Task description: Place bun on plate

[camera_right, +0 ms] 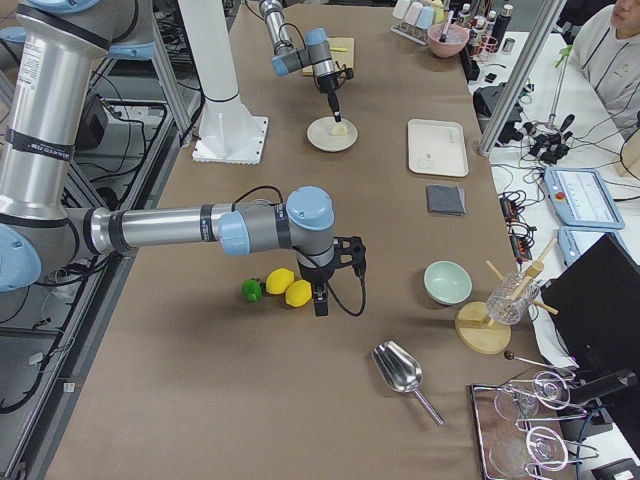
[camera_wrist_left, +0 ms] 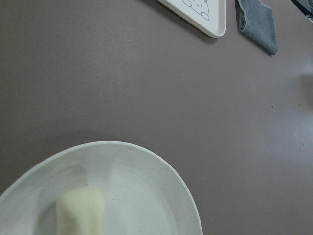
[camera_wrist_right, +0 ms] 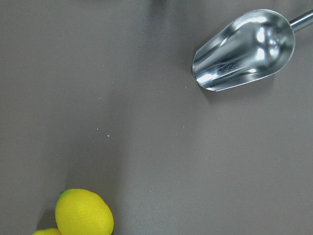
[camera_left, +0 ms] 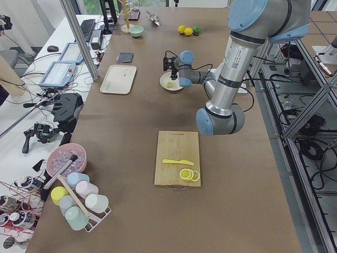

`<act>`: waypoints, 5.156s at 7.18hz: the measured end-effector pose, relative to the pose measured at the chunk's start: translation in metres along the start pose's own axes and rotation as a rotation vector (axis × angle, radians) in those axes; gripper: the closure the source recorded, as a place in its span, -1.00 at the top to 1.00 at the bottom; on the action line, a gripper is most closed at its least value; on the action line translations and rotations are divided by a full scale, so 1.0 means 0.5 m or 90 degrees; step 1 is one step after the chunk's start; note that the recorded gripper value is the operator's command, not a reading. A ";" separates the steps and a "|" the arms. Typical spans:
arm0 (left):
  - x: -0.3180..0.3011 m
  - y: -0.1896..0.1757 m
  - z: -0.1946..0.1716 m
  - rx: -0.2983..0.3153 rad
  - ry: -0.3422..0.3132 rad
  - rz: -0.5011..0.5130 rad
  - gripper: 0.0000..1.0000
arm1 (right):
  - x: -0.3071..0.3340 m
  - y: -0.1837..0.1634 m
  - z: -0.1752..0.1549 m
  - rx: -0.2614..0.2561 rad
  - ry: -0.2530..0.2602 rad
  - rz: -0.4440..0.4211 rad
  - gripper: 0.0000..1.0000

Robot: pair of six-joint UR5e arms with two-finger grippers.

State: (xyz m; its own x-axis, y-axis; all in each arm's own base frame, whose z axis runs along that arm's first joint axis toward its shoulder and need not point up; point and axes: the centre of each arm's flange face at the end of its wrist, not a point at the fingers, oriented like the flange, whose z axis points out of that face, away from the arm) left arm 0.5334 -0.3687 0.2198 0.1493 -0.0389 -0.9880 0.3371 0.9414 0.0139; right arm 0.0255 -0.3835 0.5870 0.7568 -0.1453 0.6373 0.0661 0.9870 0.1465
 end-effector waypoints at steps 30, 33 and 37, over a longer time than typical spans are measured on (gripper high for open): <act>-0.999 -0.459 -1.082 -0.192 -0.407 0.204 0.95 | 0.119 0.099 0.009 -0.057 -0.005 0.054 1.00; -0.997 -0.459 -1.085 -0.190 -0.407 0.205 0.95 | 0.123 0.102 0.011 -0.060 -0.005 0.055 1.00; -0.999 -0.458 -1.085 -0.190 -0.407 0.204 0.95 | 0.126 0.108 0.015 -0.063 -0.005 0.058 1.00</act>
State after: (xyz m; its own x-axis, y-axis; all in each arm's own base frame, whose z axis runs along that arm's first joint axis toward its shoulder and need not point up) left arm -0.1228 -0.3831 0.6265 0.7350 0.1503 -0.6612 -0.0640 0.9861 0.1531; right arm 0.0719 -0.3397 0.6406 0.7574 -0.0550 0.6506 0.0619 0.9980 0.0123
